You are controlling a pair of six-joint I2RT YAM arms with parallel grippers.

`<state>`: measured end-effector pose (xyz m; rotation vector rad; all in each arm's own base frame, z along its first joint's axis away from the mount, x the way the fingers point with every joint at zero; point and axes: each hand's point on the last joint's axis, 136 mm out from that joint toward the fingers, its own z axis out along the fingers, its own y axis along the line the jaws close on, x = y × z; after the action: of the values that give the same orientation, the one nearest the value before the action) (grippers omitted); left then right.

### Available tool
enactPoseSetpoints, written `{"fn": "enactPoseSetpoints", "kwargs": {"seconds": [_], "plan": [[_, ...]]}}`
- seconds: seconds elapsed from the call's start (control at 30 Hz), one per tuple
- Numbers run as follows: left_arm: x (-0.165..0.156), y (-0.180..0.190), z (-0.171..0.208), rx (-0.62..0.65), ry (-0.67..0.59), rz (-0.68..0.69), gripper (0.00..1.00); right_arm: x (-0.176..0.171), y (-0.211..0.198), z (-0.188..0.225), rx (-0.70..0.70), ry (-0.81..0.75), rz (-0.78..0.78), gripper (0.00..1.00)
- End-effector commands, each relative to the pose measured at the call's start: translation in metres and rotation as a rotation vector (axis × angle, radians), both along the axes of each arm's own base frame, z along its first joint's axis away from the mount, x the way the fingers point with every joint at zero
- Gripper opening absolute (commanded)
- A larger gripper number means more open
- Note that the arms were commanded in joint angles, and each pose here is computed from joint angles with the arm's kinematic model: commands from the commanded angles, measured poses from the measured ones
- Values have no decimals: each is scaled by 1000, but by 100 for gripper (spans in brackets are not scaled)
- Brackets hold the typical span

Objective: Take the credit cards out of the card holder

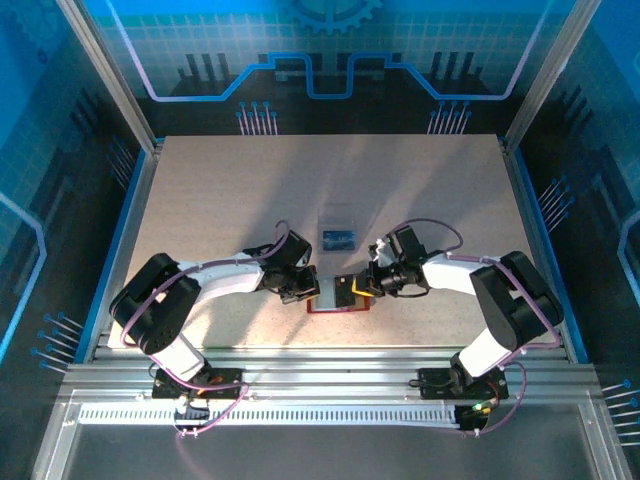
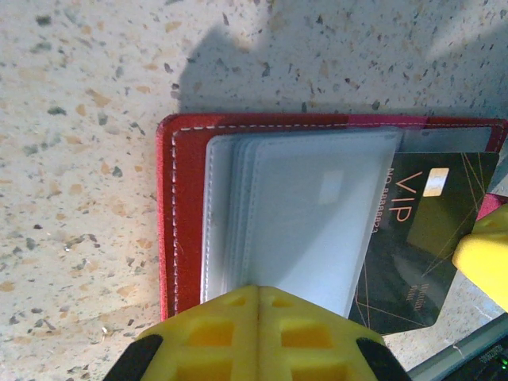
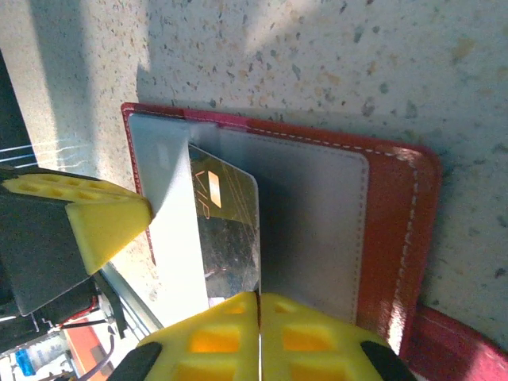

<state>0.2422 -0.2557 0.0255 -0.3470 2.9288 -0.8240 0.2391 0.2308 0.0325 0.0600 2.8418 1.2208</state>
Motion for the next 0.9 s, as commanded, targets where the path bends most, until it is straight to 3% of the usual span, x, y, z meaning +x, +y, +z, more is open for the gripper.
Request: {"fn": "enactPoseSetpoints", "kwargs": {"seconds": [0.0,0.63,0.87], "plan": [[-6,9,-9,69,27,-19,0,1,-9,4,-36,-7,4,7],[-7,10,-9,69,25,-14,0,3,-14,5,-64,-18,-2,7],[-7,9,-6,58,23,-13,0,4,-3,10,1,-8,-8,9]]}}
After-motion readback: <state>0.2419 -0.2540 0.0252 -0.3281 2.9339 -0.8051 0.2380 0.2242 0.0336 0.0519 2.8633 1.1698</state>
